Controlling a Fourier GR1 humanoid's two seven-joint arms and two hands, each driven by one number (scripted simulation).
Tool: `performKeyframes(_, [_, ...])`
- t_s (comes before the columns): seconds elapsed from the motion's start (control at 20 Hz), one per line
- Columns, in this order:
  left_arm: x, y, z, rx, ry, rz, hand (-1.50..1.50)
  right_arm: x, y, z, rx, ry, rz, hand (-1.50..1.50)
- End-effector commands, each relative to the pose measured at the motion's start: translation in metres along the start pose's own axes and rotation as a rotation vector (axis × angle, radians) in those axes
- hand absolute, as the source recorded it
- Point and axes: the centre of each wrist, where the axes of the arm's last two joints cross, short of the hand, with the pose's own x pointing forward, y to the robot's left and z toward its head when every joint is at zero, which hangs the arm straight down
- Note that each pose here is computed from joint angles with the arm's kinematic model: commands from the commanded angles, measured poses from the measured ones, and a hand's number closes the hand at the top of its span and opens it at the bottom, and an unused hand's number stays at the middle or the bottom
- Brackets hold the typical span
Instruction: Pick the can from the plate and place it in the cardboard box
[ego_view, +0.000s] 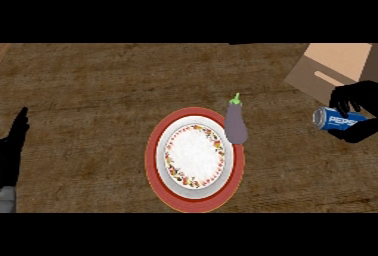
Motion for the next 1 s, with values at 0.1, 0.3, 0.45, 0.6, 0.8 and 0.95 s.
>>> performKeyframes(0.1, [0.006,-0.006,0.002,-0.024,-0.023,0.020,0.00,-0.099,-0.062,0.118,-0.274,0.279,0.023,1.50])
performKeyframes(0.3, [0.009,-0.002,0.000,-0.058,-0.048,0.006,0.00,-0.124,-0.084,0.167,-0.460,0.299,0.013,1.50])
performKeyframes(0.45, [0.016,0.002,-0.004,-0.054,-0.058,-0.011,0.00,-0.132,-0.087,0.185,-0.589,0.201,0.050,1.50])
performKeyframes(0.6, [0.017,-0.015,-0.002,-0.073,-0.064,0.003,0.00,-0.139,-0.095,0.200,-0.630,0.115,0.017,1.50])
performKeyframes(0.8, [0.027,-0.018,-0.012,-0.108,-0.067,0.009,0.00,-0.137,-0.111,0.194,-0.632,0.054,-0.044,1.50])
performKeyframes(0.95, [0.026,-0.019,-0.017,-0.100,-0.104,-0.016,0.00,-0.133,-0.111,0.170,-0.612,0.021,-0.117,1.50])
